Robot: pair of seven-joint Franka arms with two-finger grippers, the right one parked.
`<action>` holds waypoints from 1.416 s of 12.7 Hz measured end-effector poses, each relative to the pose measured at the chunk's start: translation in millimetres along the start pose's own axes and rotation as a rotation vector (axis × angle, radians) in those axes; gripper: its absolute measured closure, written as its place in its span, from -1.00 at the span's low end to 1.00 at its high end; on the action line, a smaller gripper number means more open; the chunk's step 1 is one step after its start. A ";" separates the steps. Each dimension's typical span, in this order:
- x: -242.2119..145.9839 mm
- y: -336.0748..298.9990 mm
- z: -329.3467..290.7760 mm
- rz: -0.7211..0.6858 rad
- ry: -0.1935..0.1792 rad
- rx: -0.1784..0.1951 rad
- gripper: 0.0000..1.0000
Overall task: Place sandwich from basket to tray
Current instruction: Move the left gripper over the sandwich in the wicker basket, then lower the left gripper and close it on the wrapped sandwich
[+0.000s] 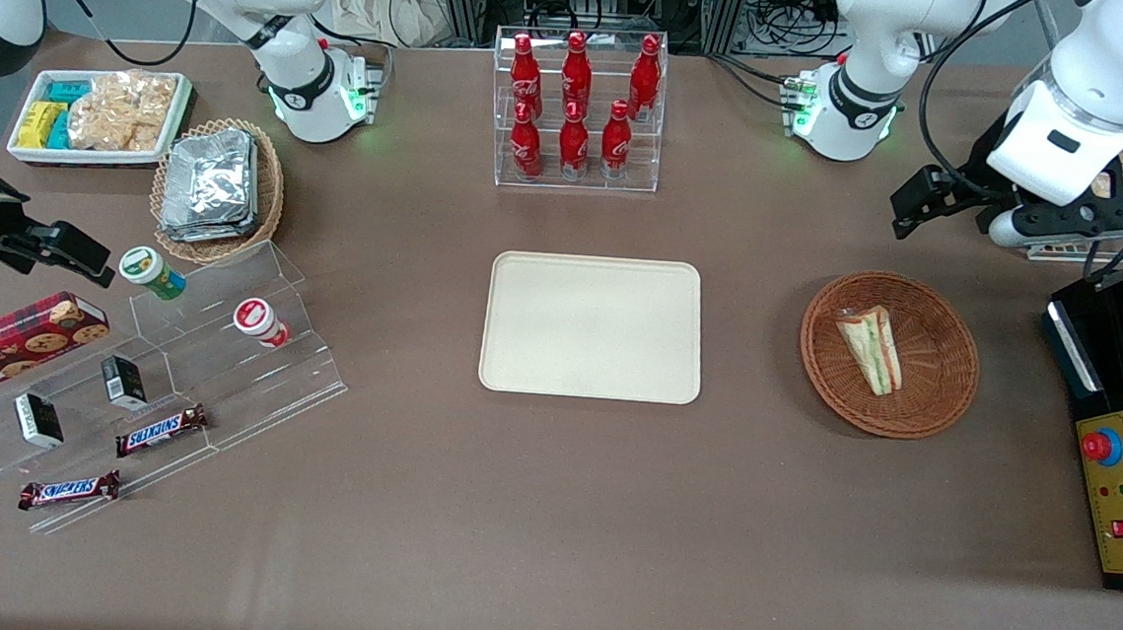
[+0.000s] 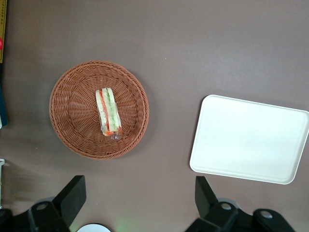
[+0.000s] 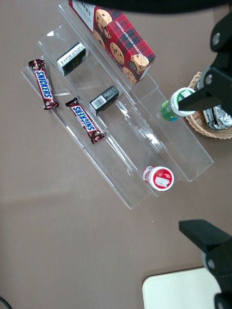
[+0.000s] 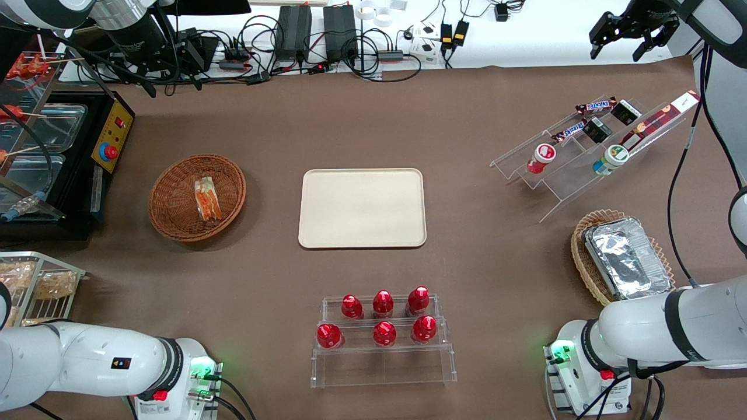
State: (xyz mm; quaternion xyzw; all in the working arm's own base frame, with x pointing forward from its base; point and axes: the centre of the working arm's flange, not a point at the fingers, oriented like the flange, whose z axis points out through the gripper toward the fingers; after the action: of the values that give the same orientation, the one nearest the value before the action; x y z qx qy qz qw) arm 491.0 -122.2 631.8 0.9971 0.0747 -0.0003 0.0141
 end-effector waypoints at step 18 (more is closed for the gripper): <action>-8.5 -78.7 283.8 -0.099 -0.109 0.085 -1.00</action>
State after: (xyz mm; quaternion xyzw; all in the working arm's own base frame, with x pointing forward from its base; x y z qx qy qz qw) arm 471.3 -53.7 345.9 0.9904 0.1230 -0.0583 -0.0243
